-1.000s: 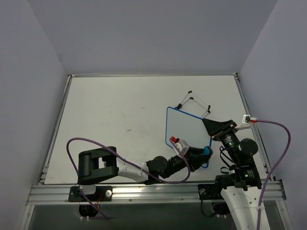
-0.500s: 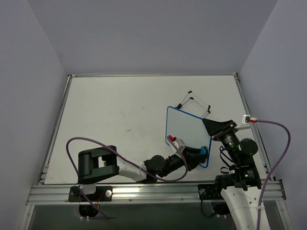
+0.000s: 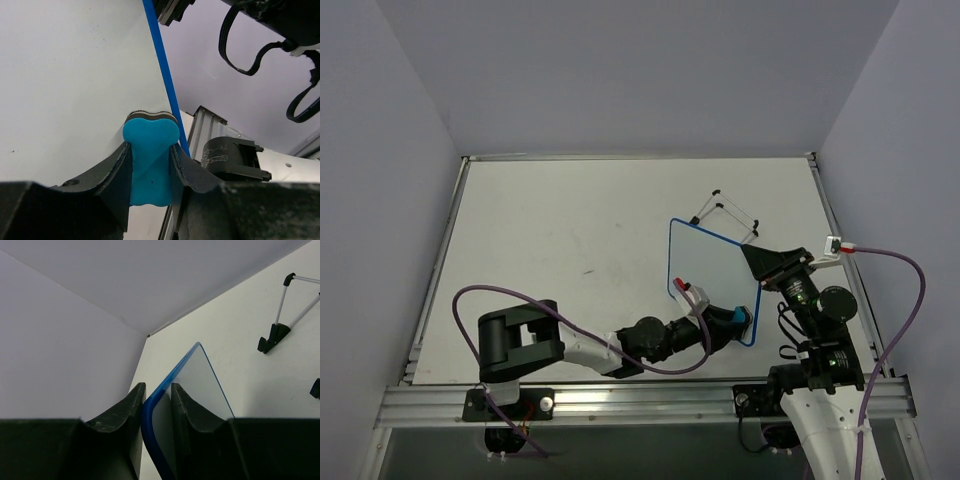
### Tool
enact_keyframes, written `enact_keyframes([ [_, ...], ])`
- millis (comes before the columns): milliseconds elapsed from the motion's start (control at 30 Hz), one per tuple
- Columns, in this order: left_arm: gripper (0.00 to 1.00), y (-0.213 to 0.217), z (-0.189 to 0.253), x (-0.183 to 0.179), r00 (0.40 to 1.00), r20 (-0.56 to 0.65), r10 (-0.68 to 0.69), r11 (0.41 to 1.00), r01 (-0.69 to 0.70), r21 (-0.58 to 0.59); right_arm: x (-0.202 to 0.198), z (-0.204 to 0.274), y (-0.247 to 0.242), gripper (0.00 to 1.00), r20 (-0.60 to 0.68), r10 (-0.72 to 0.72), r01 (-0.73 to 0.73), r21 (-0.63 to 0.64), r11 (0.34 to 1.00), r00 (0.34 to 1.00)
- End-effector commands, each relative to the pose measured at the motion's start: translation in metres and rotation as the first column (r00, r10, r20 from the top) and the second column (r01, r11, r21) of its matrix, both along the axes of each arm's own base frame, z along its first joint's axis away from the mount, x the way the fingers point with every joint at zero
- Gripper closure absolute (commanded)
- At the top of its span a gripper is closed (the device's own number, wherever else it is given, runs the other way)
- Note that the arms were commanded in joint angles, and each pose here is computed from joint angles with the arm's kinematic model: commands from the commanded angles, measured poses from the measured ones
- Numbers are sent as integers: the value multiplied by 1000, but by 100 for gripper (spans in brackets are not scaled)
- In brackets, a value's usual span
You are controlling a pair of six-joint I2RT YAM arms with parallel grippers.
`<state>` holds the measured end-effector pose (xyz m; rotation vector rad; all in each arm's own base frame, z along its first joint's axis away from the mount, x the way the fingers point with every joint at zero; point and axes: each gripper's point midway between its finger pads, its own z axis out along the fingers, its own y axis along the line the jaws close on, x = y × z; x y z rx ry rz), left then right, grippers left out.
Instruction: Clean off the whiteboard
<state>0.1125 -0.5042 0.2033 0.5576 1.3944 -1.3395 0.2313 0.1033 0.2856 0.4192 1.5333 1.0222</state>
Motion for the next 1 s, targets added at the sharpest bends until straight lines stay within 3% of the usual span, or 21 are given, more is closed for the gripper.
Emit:
enact_keyframes([
  [0, 98, -7, -37, 3, 1000, 13, 16, 970, -18, 242, -19, 53, 12, 100, 153, 72, -86, 85, 993, 985],
  [267, 98, 8, -41, 31, 978, 112, 175, 889, -206, 408, -21, 53, 9, 100, 153, 60, -73, 84, 994, 986],
  [600, 98, 16, -33, 53, 936, 178, 303, 822, -351, 449, -24, 48, 10, 100, 149, 68, -83, 101, 991, 986],
  [800, 98, 31, -33, 79, 918, 121, 378, 814, -392, 430, -25, 48, 11, 100, 149, 72, -88, 105, 991, 986],
  [967, 98, 67, -49, 124, 872, 20, 489, 788, -452, 419, -27, 52, 12, 100, 157, 78, -96, 111, 989, 985],
])
